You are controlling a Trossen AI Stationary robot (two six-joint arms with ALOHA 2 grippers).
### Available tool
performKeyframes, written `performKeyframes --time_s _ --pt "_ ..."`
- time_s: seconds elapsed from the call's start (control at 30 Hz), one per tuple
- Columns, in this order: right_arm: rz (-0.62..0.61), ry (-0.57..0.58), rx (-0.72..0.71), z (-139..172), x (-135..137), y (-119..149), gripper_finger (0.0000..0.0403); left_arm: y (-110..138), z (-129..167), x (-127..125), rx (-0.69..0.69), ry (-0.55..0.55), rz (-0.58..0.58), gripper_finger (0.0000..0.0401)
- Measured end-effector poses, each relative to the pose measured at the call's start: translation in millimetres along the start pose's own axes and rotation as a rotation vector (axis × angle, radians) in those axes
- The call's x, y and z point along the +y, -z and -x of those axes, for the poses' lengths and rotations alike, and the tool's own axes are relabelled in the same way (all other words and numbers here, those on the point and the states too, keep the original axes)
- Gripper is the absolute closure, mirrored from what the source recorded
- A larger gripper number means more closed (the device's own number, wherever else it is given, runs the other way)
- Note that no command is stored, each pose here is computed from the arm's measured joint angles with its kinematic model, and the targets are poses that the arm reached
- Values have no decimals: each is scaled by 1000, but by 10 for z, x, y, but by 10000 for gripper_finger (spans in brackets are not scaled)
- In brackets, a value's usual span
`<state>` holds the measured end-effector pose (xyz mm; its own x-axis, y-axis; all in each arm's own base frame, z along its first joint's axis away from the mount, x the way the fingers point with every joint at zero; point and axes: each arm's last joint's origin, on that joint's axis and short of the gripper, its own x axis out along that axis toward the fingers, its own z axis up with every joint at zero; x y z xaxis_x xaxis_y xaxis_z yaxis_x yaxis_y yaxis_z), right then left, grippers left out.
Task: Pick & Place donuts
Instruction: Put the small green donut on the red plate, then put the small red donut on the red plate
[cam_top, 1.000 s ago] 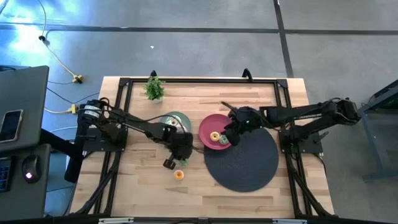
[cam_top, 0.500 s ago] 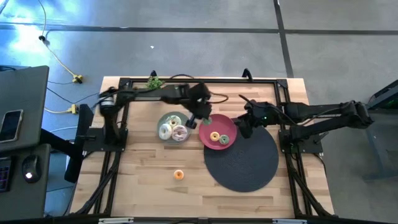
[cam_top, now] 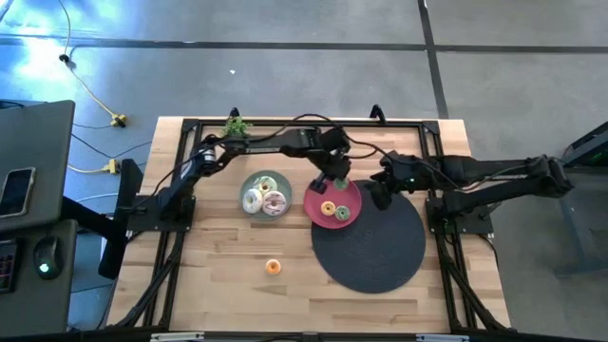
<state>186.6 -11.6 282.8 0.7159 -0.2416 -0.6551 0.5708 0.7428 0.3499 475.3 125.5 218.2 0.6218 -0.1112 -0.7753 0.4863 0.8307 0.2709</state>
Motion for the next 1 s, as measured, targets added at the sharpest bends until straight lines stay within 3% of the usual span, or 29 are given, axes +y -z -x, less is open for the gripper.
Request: performKeyframes --time_s 0.13,0.4,0.77,0.9,1.0 --pt "-29 34 -37 163 -77 19 227 86 -228 -65 13 58 34 401" --pt "-76 56 -75 350 -173 50 227 -100 -412 -221 -30 32 -25 388" --pt "-63 73 -66 343 -181 61 227 -59 -384 -212 18 27 -20 255" --pt "-62 74 -65 343 -182 62 227 -19 -241 -202 81 74 -16 233" --pt "-59 75 -63 343 -183 63 227 -89 58 -218 138 121 -79 233"
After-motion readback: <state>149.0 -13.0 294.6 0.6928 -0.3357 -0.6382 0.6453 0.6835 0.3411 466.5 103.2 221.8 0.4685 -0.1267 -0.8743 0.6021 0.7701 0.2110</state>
